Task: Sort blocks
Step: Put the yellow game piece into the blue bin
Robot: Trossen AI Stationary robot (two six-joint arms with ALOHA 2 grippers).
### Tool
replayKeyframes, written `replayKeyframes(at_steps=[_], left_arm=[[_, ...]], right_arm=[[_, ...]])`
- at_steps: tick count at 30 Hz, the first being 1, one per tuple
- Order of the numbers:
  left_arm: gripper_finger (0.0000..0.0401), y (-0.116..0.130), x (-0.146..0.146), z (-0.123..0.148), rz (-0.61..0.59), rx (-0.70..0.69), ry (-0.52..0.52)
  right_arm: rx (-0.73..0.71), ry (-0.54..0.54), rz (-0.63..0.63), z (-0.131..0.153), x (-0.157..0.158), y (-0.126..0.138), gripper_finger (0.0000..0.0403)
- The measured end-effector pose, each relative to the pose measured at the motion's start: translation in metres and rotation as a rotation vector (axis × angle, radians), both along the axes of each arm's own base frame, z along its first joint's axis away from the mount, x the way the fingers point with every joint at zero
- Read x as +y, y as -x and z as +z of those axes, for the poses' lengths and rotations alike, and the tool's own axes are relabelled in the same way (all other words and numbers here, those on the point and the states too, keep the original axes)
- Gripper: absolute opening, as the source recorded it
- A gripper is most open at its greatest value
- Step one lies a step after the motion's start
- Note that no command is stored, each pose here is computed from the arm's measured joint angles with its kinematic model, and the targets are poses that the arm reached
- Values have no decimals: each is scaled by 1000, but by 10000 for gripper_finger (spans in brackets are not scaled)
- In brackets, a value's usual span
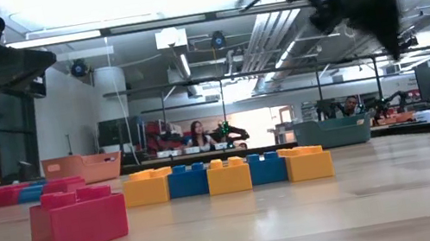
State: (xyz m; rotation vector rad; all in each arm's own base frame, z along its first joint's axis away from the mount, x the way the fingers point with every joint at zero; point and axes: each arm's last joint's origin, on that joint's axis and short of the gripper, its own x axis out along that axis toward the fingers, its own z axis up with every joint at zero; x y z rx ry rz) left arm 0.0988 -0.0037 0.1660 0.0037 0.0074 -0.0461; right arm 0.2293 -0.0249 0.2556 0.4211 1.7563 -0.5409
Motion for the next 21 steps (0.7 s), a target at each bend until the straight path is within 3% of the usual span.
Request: replayKeyframes(at_steps=[3,6,9,13,16,21], left_arm=[[0,0,0,0,0,0,0],[0,0,0,0,0,0,0],[0,0,0,0,0,0,0],[0,0,0,0,0,0,0],[0,0,0,0,0,0,0],[0,0,0,0,0,0,0]], right_arm=[[28,15,-137,-6,12,14,197],[-25,-35,-375,-20,16,35,197],[-15,9,-629,-27,19,65,197],[-157,21,-923,-32,29,80,197],[-184,38,-1033,-39,38,84,197],[-149,148,-1106,-52,50,85,197]])
